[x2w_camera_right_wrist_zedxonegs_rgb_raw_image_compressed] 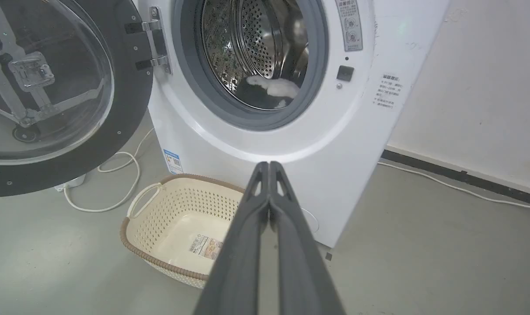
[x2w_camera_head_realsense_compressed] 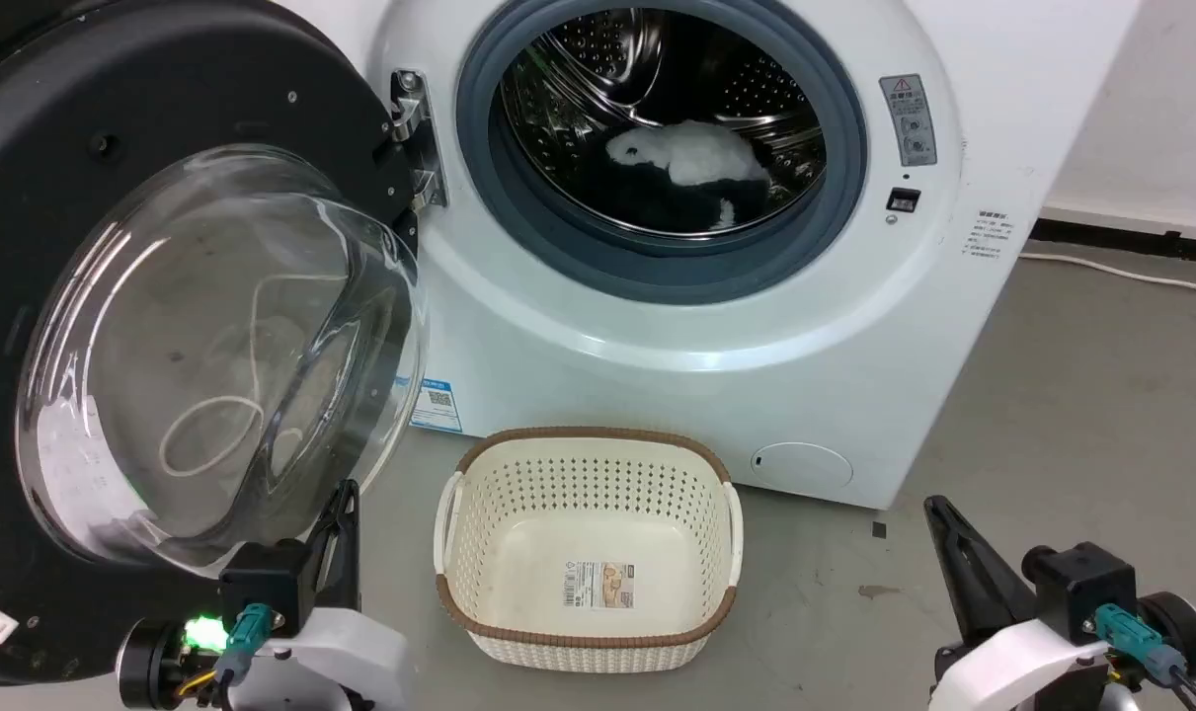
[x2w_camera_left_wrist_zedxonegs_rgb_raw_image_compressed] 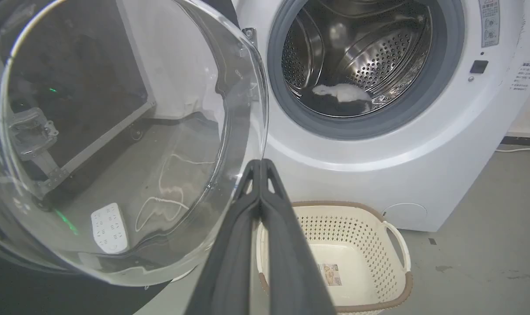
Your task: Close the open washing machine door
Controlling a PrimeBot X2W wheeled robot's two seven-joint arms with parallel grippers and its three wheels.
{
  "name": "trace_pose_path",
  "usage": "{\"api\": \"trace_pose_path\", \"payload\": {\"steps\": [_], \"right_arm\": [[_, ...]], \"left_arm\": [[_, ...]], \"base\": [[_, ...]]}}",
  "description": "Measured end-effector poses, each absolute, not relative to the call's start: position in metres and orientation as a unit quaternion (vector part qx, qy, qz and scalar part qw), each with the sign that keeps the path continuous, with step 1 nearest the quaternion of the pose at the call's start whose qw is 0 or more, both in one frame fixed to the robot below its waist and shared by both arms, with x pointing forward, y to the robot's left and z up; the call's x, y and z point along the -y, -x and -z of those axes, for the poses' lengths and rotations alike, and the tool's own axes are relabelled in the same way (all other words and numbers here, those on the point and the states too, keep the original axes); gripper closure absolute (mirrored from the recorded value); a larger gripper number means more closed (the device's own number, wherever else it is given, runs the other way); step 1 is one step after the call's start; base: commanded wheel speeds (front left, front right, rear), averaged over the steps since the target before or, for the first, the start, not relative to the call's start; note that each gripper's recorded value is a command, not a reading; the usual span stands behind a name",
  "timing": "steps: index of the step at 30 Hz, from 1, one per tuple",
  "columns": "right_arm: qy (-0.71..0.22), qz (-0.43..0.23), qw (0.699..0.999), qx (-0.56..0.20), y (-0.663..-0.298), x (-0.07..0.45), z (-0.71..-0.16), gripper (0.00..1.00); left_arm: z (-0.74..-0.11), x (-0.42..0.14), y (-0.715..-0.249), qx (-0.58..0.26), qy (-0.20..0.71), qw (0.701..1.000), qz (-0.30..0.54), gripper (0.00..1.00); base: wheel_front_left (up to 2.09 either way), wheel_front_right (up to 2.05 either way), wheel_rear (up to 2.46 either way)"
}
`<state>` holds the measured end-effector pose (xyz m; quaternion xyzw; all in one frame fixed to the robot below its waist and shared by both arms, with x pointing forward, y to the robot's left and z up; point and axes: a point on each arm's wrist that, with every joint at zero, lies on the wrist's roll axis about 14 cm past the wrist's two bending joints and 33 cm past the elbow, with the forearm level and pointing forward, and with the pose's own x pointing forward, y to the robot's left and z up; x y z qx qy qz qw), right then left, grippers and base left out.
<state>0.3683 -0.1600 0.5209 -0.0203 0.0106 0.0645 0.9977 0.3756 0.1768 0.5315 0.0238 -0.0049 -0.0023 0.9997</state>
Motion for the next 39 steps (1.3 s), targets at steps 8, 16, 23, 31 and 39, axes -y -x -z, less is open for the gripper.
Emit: {"api": "trace_pose_path", "payload": {"steps": [8, 16, 23, 31, 39], "right_arm": [[0.020, -0.065, 0.998, -0.011, -0.3683, 0.1600, -0.5209, 1.00], [0.020, -0.064, 0.998, -0.011, -0.3683, 0.1601, -0.5209, 1.00], [0.020, -0.065, 0.998, -0.011, -0.3683, 0.1600, -0.5210, 1.00], [0.020, -0.064, 0.998, -0.011, -0.3683, 0.1601, -0.5210, 1.00], [0.020, -0.064, 0.998, -0.011, -0.3683, 0.1601, -0.5210, 1.00]], "left_arm": [[-0.5314, -0.1769, -0.3756, 0.005, -0.024, 1.000, 0.002, 1.00], [-0.5314, -0.1769, -0.3756, 0.005, -0.024, 1.000, 0.002, 1.00], [-0.5314, -0.1769, -0.3756, 0.005, -0.024, 1.000, 0.002, 1.00], [-0.5314, -0.1768, -0.3756, 0.005, -0.024, 1.000, 0.002, 1.00], [-0.5314, -0.1767, -0.3756, 0.005, -0.024, 1.000, 0.002, 1.00]], "base": [[0.00, 0.00, 0.00], [0.00, 0.00, 0.00], [0.00, 0.00, 0.00], [0.00, 0.00, 0.00], [0.00, 0.00, 0.00]]}}
